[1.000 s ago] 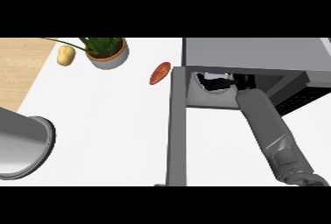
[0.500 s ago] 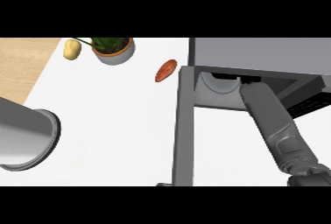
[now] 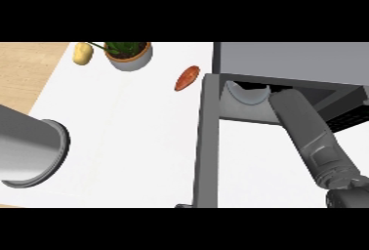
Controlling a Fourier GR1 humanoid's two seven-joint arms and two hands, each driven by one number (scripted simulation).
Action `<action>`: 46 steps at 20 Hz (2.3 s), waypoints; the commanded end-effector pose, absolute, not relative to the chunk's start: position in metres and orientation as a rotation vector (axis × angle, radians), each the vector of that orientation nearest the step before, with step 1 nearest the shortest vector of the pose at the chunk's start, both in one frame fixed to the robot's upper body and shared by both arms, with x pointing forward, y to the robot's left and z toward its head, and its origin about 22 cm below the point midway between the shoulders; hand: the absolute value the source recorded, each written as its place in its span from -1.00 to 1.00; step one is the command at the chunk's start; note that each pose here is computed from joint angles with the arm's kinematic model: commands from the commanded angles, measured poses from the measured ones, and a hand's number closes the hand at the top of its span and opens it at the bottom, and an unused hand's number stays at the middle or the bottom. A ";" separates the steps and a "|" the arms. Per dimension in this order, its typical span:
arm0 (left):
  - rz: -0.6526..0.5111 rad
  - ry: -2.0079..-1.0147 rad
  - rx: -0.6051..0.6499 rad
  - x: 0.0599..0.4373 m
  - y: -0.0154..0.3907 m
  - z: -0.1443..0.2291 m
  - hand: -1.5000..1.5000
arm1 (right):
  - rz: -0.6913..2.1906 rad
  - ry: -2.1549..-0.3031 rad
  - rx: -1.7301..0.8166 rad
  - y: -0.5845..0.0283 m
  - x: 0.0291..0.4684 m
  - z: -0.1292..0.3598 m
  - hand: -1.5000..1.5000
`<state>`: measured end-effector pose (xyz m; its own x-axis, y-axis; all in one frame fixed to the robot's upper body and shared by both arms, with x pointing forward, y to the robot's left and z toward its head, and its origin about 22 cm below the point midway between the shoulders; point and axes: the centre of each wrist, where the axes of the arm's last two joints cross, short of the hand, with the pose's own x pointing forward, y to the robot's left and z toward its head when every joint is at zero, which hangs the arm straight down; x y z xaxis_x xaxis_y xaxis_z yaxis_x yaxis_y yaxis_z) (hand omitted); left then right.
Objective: Pick up the milk, place it into the microwave and close the microwave
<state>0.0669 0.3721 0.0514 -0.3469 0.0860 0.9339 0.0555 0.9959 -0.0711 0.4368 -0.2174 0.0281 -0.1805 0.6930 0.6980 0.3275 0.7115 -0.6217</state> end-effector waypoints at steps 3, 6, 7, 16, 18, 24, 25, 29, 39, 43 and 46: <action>-0.012 -1.926 -0.144 0.074 0.366 0.044 -1.00 | 0.385 -1.809 -0.681 -0.203 0.432 0.017 -1.00; 0.022 -1.911 -0.173 0.077 0.349 0.039 -1.00 | 0.390 -1.836 -0.592 -0.203 0.432 0.015 -1.00; -0.004 -1.923 -0.158 0.072 0.355 0.046 -1.00 | 0.361 -1.843 -0.572 -0.206 0.434 0.020 -1.00; -0.048 -1.916 -0.263 0.073 0.322 0.048 -1.00 | 0.280 -1.897 -0.364 -0.210 0.425 0.005 -1.00; -0.062 -1.902 -0.262 0.070 0.321 0.047 -1.00 | 0.270 -1.898 -0.321 -0.207 0.411 -0.019 -1.00; -0.105 -1.912 -0.272 0.081 0.308 0.049 -1.00 | 0.260 -1.885 -0.206 -0.226 0.383 -0.055 -1.00; -0.124 -1.901 -0.261 0.089 0.298 0.048 -1.00 | 0.264 -1.870 -0.204 -0.217 0.390 -0.045 -1.00; -0.155 -1.883 -0.309 0.103 0.285 0.046 -1.00 | 0.259 -1.873 -0.159 -0.219 0.361 -0.077 -1.00; -0.282 -1.808 -0.394 0.136 0.248 0.062 1.00 | 0.191 -1.872 -0.011 -0.225 0.307 -0.106 -1.00; -0.396 -1.764 -0.402 0.151 0.233 0.062 1.00 | 0.175 -1.894 -0.021 -0.239 0.289 -0.096 -1.00; -0.383 -1.767 -0.395 0.157 0.226 0.053 1.00 | 0.173 -1.878 -0.042 -0.261 0.245 -0.099 -1.00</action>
